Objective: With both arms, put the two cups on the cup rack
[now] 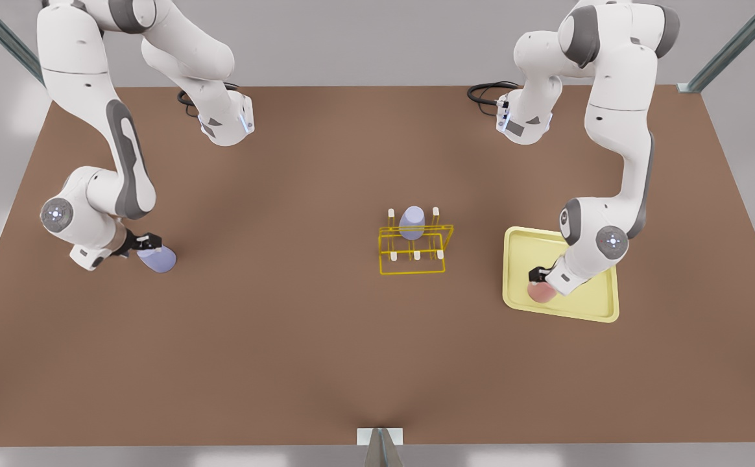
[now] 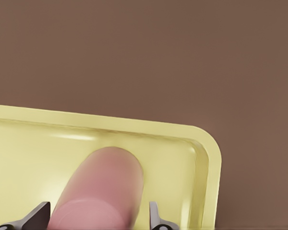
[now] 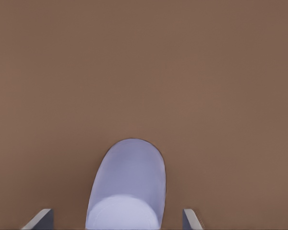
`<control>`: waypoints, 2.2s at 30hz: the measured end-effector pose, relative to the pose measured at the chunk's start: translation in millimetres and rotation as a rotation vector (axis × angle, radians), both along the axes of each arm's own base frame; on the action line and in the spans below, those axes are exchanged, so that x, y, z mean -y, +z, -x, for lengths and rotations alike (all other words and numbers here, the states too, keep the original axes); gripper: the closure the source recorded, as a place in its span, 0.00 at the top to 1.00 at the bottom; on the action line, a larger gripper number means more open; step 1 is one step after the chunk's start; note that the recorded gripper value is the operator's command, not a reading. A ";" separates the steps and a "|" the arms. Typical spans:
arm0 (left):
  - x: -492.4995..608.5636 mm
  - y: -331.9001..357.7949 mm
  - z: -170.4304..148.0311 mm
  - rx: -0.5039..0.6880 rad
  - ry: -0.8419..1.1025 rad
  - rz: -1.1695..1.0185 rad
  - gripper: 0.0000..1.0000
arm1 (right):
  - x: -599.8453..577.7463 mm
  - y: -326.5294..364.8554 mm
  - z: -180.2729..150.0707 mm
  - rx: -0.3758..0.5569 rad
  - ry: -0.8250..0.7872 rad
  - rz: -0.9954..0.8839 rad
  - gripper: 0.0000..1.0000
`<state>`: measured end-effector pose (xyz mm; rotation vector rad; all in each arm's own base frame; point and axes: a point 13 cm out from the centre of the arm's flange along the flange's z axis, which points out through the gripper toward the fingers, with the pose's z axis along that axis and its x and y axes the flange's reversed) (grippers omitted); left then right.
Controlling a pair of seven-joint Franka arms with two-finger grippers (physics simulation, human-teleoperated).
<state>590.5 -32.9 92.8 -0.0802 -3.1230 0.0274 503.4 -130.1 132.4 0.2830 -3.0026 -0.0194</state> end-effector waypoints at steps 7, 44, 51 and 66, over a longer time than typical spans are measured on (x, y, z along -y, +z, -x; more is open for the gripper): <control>-4.4 -11.5 7.0 -0.014 -0.005 -0.003 1.00 | -0.4 -20.6 11.2 0.009 0.015 -0.006 1.00; -5.9 -17.0 -4.7 0.046 -0.021 -0.013 0.79 | 4.6 -61.5 16.0 -0.010 -0.034 0.002 0.82; -0.4 17.1 -14.4 0.080 -0.016 -0.002 0.78 | 2.0 -60.8 14.4 -0.011 -0.030 -0.001 0.81; 146.2 114.9 -30.1 0.002 -0.149 0.028 0.78 | -42.1 -26.9 -40.1 0.058 0.067 -0.001 0.81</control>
